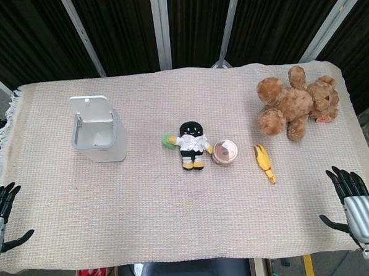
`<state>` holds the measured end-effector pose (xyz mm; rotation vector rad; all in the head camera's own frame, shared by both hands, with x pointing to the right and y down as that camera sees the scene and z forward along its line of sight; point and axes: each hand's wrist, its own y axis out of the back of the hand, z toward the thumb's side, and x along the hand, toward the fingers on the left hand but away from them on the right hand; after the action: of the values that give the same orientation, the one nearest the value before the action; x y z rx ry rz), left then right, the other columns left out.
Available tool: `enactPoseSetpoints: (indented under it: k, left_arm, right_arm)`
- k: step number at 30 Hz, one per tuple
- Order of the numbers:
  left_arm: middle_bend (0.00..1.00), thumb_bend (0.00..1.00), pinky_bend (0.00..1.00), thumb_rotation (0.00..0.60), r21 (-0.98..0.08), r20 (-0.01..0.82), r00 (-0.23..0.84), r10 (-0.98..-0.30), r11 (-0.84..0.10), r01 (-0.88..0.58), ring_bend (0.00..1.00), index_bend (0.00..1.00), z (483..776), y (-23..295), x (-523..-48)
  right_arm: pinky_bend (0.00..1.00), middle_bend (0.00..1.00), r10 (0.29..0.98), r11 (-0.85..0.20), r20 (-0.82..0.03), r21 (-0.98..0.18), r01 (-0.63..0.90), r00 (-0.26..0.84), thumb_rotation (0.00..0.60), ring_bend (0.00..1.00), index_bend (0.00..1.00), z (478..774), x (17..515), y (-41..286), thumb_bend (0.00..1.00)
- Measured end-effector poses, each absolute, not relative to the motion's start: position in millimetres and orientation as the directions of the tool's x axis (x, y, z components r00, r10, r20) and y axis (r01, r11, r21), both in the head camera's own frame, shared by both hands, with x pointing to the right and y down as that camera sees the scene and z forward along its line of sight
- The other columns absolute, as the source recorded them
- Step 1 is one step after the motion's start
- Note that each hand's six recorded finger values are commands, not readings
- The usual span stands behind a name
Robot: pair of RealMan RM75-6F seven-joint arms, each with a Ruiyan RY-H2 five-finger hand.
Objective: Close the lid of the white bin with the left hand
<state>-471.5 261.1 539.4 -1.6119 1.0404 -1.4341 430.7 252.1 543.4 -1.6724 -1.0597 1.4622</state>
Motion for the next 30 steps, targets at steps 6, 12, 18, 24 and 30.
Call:
enactPoseSetpoints:
  k: [6, 12, 18, 24, 30]
  left_arm:
    - [0.0, 0.11, 0.0, 0.6, -0.907, 0.406, 0.051, -0.913, -0.409, -0.1, 0.0, 0.0, 539.8, 261.1, -471.2]
    - [0.0, 0.11, 0.0, 0.6, -0.908, 0.403, 0.052, -0.914, -0.406, -0.103, 0.0, 0.0, 538.3, 261.7, -471.6]
    - [0.0, 0.11, 0.0, 0.6, -0.911, 0.396, 0.047, -0.917, -0.399, -0.105, 0.0, 0.0, 536.9, 260.9, -472.7]
    - [0.0, 0.11, 0.0, 0.6, -0.914, 0.391, 0.045, -0.919, -0.394, -0.101, 0.0, 0.0, 534.6, 260.7, -474.1]
    - [0.0, 0.12, 0.17, 0.6, -0.935, 0.34, 0.052, -0.939, -0.344, -0.092, 0.01, 0.0, 523.3, 248.7, -471.6]
  right_arm:
    - [0.0, 0.0, 0.897, -0.442, -0.441, -0.885, 0.149, 0.043, 0.6, 0.0, 0.0, 542.4, 430.9, 252.1, 0.19]
    - [0.0, 0.0, 0.897, -0.44, -0.439, -0.885, 0.15, 0.042, 0.6, 0.0, 0.0, 542.0, 431.4, 251.9, 0.19]
    - [0.0, 0.0, 0.897, -0.441, -0.44, -0.884, 0.153, 0.043, 0.6, 0.0, 0.0, 542.5, 430.5, 251.0, 0.19]
    - [0.0, 0.0, 0.895, -0.445, -0.445, -0.88, 0.168, 0.036, 0.6, 0.0, 0.0, 543.5, 430.6, 250.8, 0.19]
    - [0.0, 0.0, 0.895, -0.443, -0.445, -0.88, 0.171, 0.03, 0.6, 0.0, 0.0, 542.9, 430.7, 250.1, 0.19]
